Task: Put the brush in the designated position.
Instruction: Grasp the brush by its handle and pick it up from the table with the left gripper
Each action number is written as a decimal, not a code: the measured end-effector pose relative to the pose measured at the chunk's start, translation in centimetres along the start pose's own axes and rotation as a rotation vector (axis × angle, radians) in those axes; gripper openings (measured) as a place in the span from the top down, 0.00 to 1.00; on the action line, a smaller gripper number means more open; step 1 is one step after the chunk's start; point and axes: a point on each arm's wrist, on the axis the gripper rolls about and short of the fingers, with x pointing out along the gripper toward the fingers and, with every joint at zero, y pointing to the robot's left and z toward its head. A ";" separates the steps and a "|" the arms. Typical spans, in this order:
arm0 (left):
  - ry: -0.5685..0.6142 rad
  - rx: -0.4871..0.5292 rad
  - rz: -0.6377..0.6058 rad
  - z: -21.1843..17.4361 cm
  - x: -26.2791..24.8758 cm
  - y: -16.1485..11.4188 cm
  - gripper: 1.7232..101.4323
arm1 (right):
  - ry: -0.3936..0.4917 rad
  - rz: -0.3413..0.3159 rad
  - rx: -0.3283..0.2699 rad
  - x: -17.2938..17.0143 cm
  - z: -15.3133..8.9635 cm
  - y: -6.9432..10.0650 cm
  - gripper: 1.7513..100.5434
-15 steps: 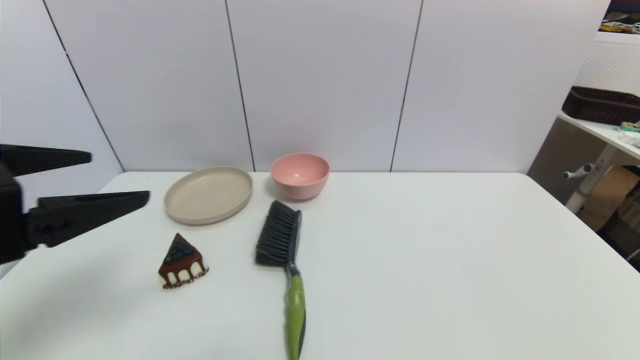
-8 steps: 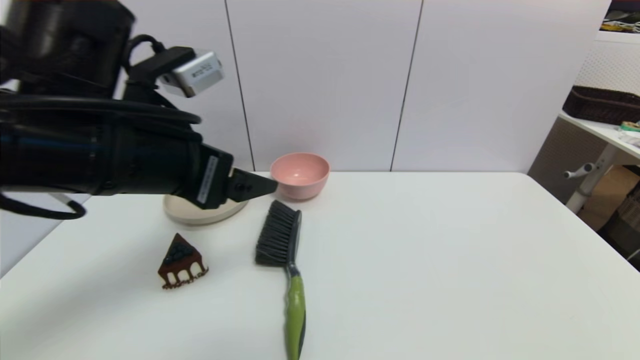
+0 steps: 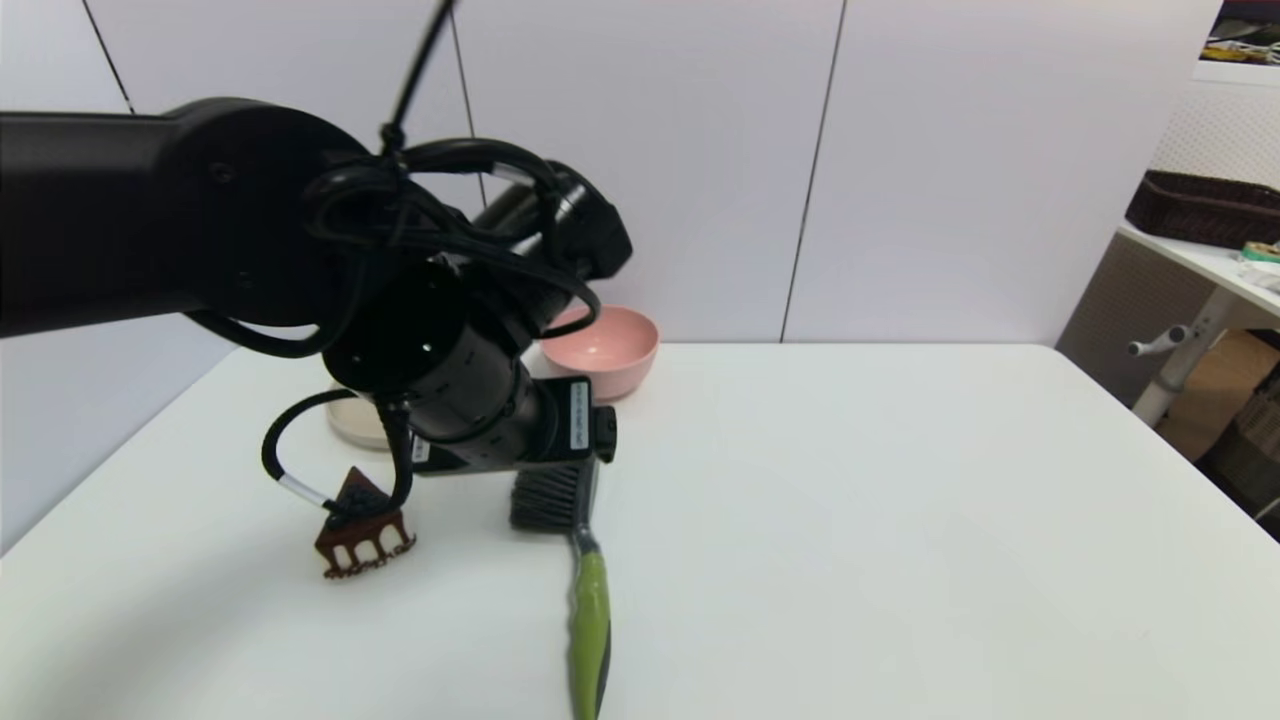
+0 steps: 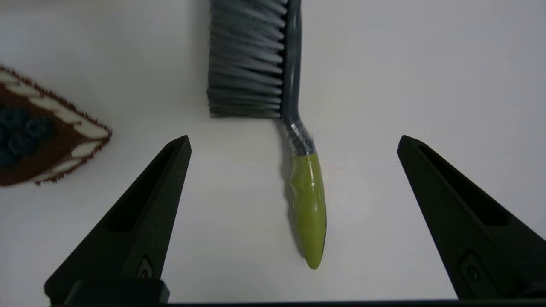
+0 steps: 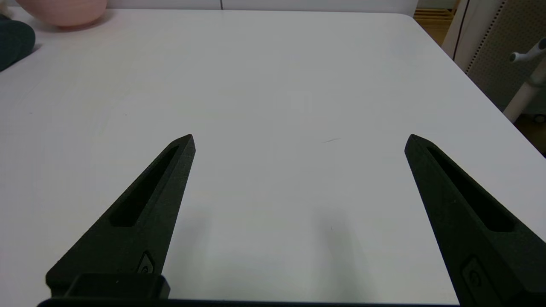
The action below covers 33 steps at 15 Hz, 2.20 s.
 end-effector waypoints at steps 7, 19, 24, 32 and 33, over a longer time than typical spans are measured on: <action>0.185 -0.214 0.193 -2.4 3.7 -1.9 0.04 | 0.000 0.000 0.000 0.0 0.0 0.0 0.03; 0.183 -0.191 0.189 -1.9 9.3 -4.8 0.04 | 0.000 0.000 0.000 0.0 0.0 0.0 0.03; 0.196 -0.206 0.214 -1.6 10.5 -4.4 0.04 | 0.000 0.000 0.000 0.0 0.0 0.0 0.03; 0.230 -0.216 0.225 -1.6 11.6 -4.1 0.54 | 0.000 0.000 0.000 0.0 0.0 0.0 0.03; 0.231 -0.214 0.228 -1.6 11.7 -4.1 0.59 | 0.000 0.000 0.000 0.0 0.0 0.0 0.03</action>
